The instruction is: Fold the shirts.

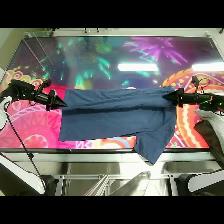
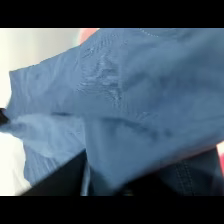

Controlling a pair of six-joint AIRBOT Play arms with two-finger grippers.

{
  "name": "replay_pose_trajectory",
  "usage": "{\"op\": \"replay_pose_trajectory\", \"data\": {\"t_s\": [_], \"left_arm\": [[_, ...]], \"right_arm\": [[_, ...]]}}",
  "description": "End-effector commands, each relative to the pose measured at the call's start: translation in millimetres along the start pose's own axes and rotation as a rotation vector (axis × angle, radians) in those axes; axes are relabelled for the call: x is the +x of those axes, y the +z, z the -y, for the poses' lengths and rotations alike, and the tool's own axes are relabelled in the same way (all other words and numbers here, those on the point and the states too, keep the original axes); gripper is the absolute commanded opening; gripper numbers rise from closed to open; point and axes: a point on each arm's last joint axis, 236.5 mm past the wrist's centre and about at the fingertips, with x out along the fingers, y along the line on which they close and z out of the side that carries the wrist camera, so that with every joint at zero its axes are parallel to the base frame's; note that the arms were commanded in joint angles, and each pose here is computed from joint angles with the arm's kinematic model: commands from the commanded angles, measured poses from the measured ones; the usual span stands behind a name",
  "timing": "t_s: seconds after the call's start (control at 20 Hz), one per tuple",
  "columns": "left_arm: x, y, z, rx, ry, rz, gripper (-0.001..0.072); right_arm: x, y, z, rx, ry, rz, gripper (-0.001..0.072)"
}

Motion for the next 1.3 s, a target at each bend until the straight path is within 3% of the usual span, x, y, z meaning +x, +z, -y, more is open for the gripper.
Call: {"op": "replay_pose_trajectory", "data": {"t_s": [0.0, 0.05, 0.25, 0.45, 0.65, 0.7, 0.75, 1.0, 1.25], "left_arm": [[0, -6, -2, -0.086, -0.010, -0.014, 0.0502], [-5, -10, -2, -0.132, -0.022, -0.024, 0.0584], [-31, -36, -4, -0.242, -0.037, 0.007, 0.0580], [-37, -95, -45, -0.345, 0.134, 0.095, 0.0582], [-25, -133, -46, -0.351, 0.113, 0.145, 0.0582], [-22, -138, -46, -0.343, 0.119, 0.160, 0.0582], [-19, -141, -47, -0.332, 0.131, 0.178, 0.0582], [-19, -135, -35, -0.299, 0.124, 0.265, 0.0582], [-21, -129, -14, -0.249, 0.055, 0.284, 0.0582]], "right_arm": [[-3, -12, -8, 0.069, 0.041, -0.047, 0.0413], [-7, -15, -13, 0.088, 0.063, -0.065, 0.0412], [-41, -31, -16, 0.117, 0.068, -0.122, 0.0353], [-93, -58, -1, 0.128, -0.098, -0.158, 0.0351], [-138, -110, 21, 0.297, -0.360, -0.059, 0.0343], [-142, -128, 29, 0.337, -0.442, -0.021, 0.0428], [-139, -147, 34, 0.377, -0.490, 0.015, 0.0689], [-94, -222, 46, 0.442, -0.457, -0.040, 0.0706], [-61, -240, 48, 0.429, -0.403, -0.120, 0.0706]]}}
